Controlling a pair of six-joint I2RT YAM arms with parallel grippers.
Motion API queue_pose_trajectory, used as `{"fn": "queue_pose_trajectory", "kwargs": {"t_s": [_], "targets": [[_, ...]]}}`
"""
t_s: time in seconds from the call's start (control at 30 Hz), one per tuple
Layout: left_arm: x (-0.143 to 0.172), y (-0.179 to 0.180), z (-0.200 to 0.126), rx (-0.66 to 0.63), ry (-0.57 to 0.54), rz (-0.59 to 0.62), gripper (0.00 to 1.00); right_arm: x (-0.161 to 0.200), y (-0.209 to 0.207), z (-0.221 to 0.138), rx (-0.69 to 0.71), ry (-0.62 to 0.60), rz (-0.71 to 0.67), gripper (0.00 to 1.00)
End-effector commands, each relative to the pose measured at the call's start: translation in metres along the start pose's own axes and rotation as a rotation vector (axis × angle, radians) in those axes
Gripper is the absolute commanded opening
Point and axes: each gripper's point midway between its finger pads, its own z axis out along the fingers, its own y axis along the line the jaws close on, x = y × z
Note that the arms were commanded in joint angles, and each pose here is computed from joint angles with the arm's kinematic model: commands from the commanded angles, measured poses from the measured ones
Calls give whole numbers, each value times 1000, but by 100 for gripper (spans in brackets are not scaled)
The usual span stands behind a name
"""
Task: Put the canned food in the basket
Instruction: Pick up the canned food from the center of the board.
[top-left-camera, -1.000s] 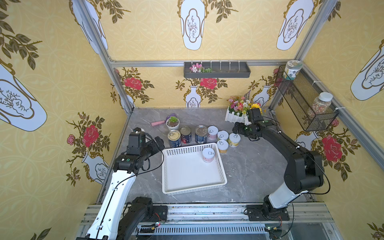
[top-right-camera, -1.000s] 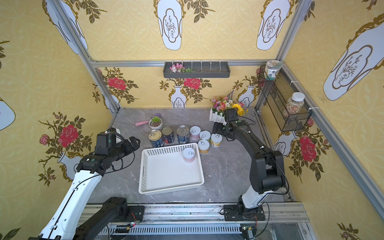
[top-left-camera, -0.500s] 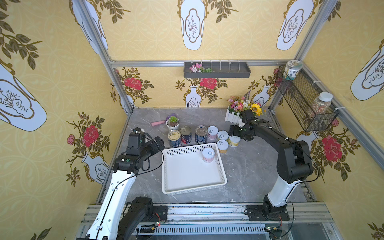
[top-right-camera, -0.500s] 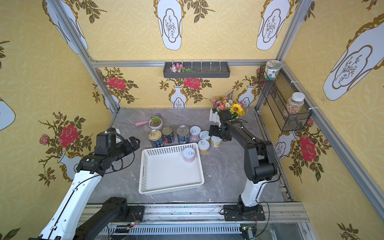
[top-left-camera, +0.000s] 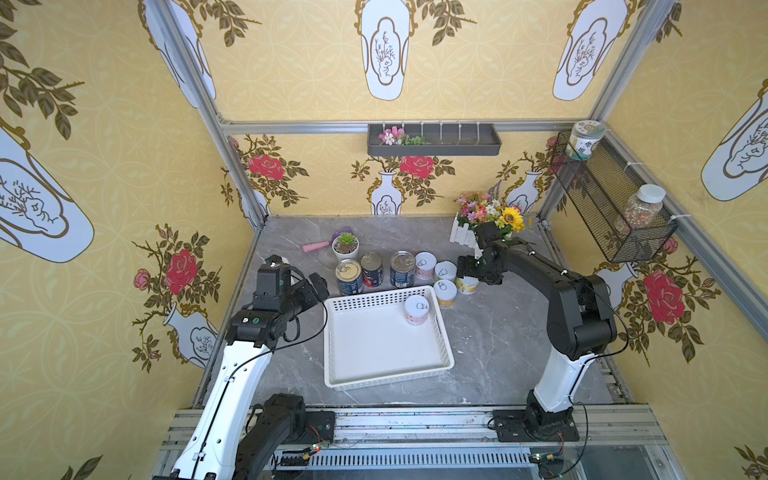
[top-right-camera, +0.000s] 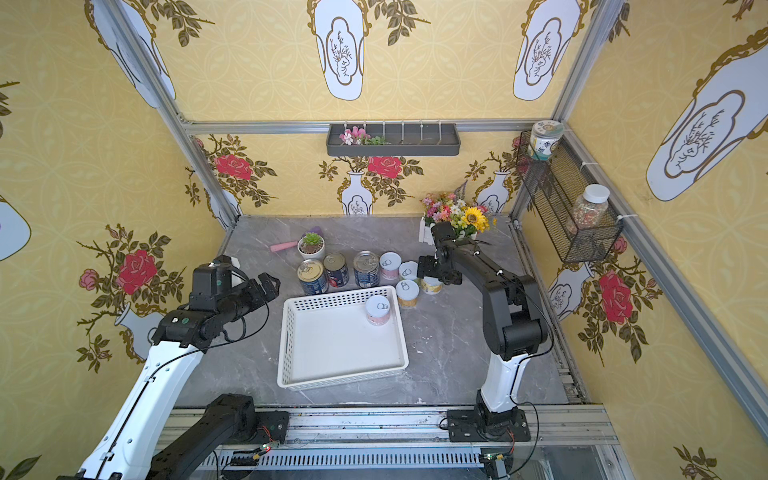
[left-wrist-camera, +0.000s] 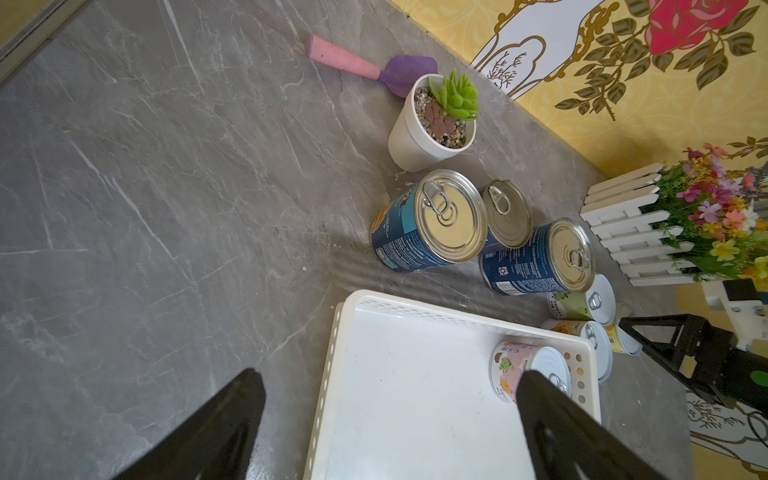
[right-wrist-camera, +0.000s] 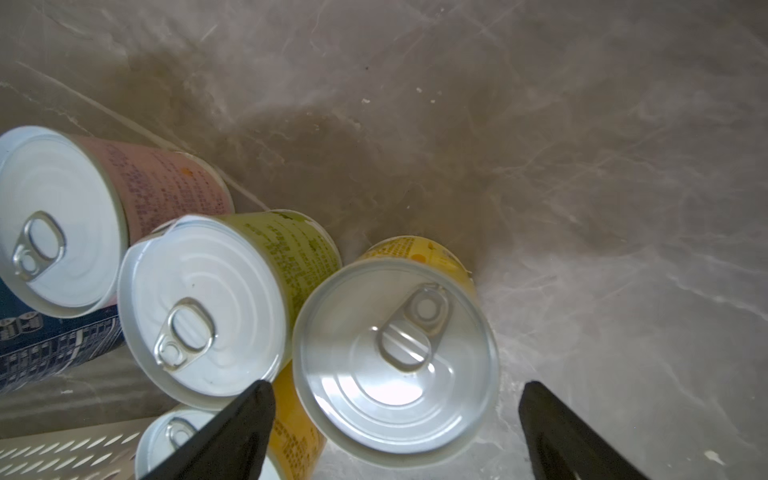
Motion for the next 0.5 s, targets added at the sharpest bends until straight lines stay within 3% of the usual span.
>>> {"fn": "queue_pose_trajectory", "kwargs": {"t_s": [0.0,0.47], "targets": [[0,0,2,3,-4,5,100,4,-3,-3,16,2,-1,95],[0,0,1,2,-5,4,100,3,-1,14,26,32,-25,95]]}}
